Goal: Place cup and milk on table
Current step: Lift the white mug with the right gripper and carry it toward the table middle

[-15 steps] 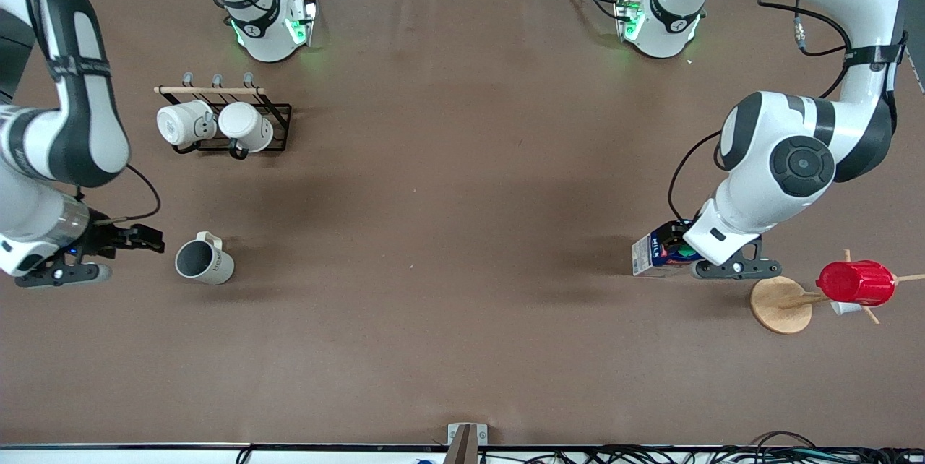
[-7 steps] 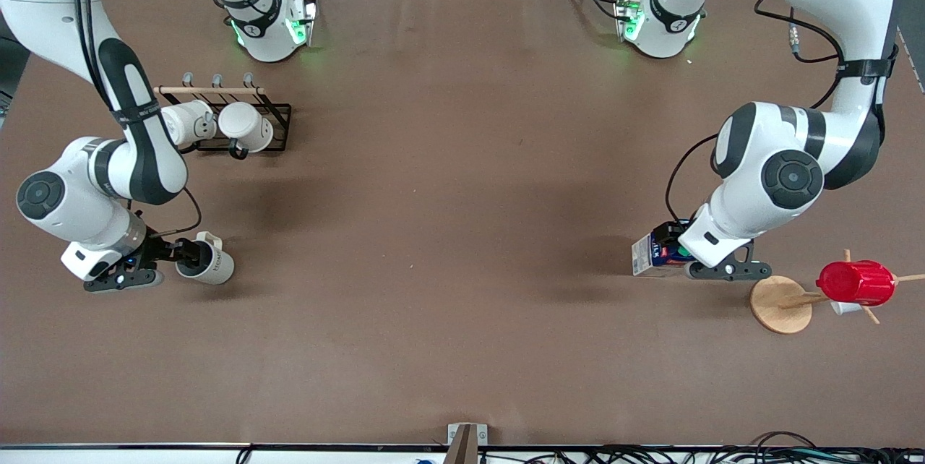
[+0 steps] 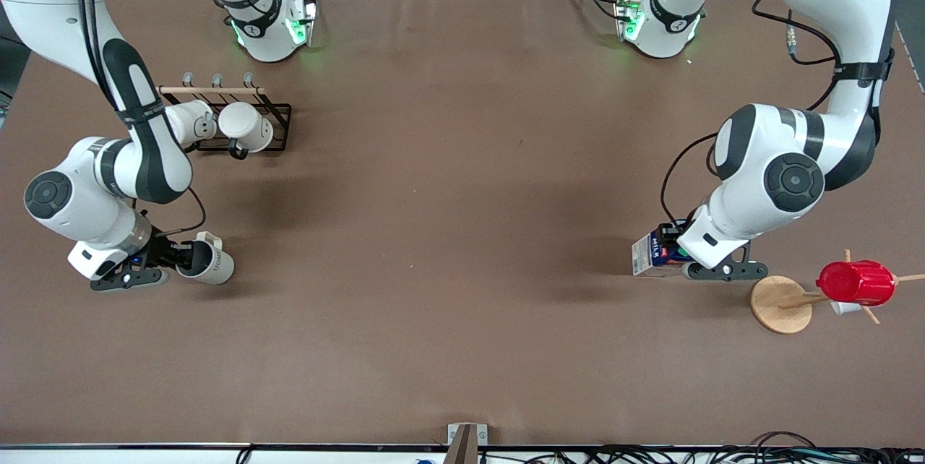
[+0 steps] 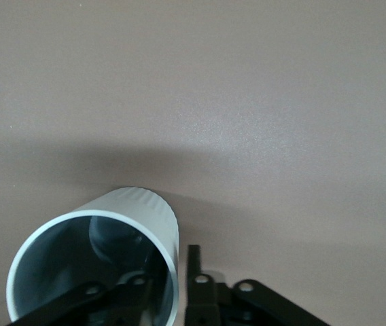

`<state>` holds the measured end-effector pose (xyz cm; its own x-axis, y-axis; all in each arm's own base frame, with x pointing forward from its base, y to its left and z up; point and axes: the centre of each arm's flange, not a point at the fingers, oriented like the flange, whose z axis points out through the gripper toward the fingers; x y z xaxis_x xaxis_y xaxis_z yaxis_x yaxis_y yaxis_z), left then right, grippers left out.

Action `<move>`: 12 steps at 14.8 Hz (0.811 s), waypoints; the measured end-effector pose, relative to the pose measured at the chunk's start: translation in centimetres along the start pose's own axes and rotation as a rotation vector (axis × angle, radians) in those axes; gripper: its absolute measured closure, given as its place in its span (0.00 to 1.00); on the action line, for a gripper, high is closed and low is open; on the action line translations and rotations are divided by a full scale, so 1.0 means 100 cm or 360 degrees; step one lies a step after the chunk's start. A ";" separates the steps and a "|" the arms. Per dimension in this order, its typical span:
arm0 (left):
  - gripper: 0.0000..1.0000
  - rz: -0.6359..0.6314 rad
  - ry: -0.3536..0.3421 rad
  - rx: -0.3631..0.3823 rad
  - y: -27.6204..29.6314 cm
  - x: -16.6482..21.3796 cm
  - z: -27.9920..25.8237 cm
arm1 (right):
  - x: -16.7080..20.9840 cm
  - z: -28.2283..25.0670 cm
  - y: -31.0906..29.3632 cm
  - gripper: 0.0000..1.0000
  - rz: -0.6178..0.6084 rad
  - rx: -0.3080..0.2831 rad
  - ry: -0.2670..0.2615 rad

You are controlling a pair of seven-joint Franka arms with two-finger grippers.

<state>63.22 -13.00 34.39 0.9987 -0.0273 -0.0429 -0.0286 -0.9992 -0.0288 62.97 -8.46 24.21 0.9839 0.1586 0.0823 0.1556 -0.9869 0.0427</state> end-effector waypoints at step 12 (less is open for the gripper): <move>0.66 -0.0018 0.0022 -0.0028 0.010 0.006 -0.033 | 0.073 -0.137 -0.286 0.96 0.0322 0.0222 -0.0105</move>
<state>63.94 -14.07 37.62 0.9994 -0.0162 -0.0290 -0.0166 -0.9998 -0.0117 64.52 21.35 37.28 0.9992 -0.0400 0.0099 -0.0387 -0.9936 -0.1063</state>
